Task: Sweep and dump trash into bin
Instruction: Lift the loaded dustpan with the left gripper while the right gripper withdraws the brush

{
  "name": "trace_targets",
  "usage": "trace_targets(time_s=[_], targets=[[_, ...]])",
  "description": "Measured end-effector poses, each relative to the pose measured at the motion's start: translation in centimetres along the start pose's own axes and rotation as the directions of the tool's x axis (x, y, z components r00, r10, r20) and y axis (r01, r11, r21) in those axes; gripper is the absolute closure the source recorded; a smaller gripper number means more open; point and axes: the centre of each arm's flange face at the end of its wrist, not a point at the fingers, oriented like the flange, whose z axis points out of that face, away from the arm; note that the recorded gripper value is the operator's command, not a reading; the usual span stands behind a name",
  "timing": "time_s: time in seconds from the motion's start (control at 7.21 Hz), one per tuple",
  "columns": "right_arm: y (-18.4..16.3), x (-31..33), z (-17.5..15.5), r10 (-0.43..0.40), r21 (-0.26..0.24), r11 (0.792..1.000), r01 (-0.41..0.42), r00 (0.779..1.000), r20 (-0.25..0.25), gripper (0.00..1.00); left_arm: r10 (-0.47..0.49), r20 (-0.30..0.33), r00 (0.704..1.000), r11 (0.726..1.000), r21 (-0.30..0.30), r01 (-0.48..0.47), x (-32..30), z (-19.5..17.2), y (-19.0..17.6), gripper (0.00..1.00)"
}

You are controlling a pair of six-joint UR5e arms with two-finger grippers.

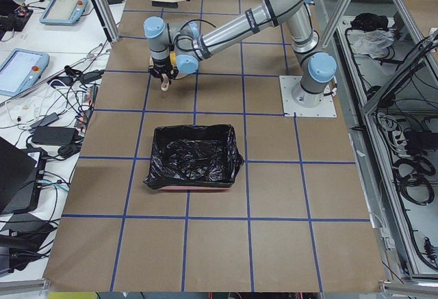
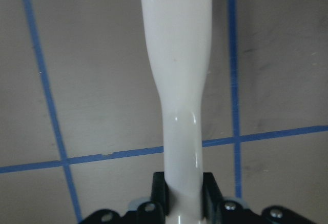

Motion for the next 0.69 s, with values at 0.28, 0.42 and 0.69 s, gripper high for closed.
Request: trace_targets(time_s=[0.28, 0.42, 0.69], targets=[[-2.9, 9.7, 0.4, 0.038, -0.015, 0.999, -0.039, 0.999, -0.017, 1.0, -0.013, 0.006, 1.0, 0.995, 0.101, 0.013, 0.2, -1.5, -0.6, 1.0], [-3.8, 14.7, 1.4, 0.047, -0.03, 0.998, -0.048, 0.999, -0.009, 1.0, -0.036, -0.006, 0.999, 0.984, 0.176, 0.036, 0.6, -2.7, -0.3, 1.0], [-4.2, 22.4, 4.1, 0.011, -0.045, 0.999, -0.01, 1.0, 0.016, 1.0, -0.102, -0.04, 0.994, 0.944, 0.31, 0.109, 1.8, -5.5, 1.6, 1.0]])
